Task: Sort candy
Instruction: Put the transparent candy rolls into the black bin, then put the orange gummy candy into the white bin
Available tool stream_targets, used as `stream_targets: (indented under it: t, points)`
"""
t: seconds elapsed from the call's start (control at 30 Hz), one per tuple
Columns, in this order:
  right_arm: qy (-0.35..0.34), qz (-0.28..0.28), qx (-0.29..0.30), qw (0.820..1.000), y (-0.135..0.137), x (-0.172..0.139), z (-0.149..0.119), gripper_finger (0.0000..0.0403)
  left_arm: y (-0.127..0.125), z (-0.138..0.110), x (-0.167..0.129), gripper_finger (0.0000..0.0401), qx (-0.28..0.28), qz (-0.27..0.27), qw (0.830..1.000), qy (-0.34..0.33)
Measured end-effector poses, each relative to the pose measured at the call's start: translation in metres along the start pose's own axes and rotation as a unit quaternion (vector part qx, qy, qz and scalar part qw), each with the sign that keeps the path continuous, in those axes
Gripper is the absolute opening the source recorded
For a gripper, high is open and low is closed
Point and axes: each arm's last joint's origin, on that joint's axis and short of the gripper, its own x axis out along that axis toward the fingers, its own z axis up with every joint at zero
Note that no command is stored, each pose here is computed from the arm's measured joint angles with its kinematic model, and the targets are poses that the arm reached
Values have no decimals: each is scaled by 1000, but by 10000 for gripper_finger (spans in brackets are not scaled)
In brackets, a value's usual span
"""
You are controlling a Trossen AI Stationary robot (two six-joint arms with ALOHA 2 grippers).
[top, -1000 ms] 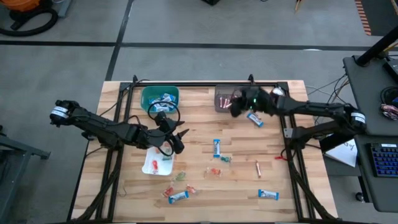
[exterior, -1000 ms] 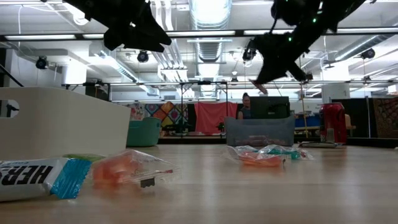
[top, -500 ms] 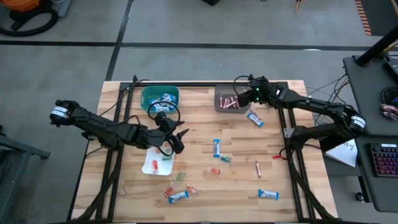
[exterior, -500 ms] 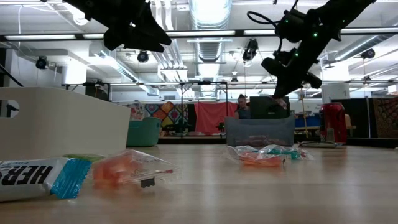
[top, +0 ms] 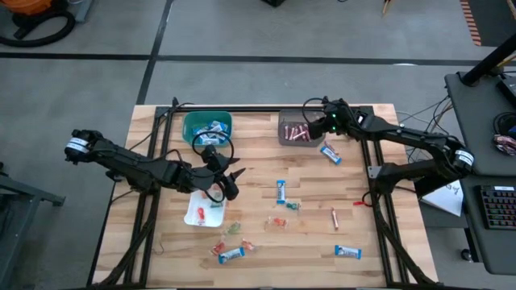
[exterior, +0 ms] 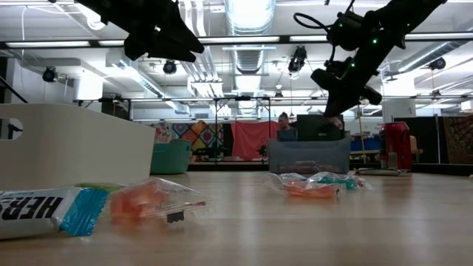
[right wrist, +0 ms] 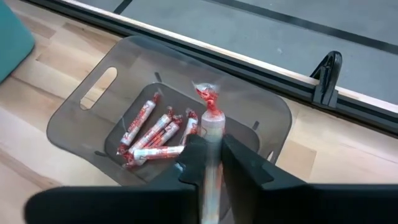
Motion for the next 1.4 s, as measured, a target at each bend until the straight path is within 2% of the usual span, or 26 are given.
stream_targets:
  t: [0.37, 0.53, 0.67, 0.8, 1.03, 1.13, 1.23, 1.4]
  points:
    - [1, 1, 5, 1000, 0, 0, 0, 156, 0, 0, 0, 170, 0, -1, 1000, 0]
    - [-3, 21, 6, 1000, 2, -6, 4, 189, -3, -2, 4, 170, 0, -5, 1000, 1]
    - [-6, 105, 4, 994, 10, -22, 10, 194, -12, -8, 14, 170, 7, -25, 1000, 1]
    - [-10, 179, -25, 983, 25, -43, 5, 188, -23, -16, 25, 170, 39, -81, 996, 8]
    - [18, 276, -108, 955, 61, -76, -25, 176, -46, -25, 40, 170, 121, -212, 969, 33]
    - [35, 296, -132, 945, 76, -87, -42, 172, -60, -28, 46, 170, 163, -243, 956, 33]
    - [45, 301, -151, 941, 89, -96, -61, 171, -74, -32, 52, 170, 203, -253, 945, 34]
    - [76, 333, -177, 923, 106, -113, -91, 171, -92, -45, 65, 170, 230, -271, 933, 50]
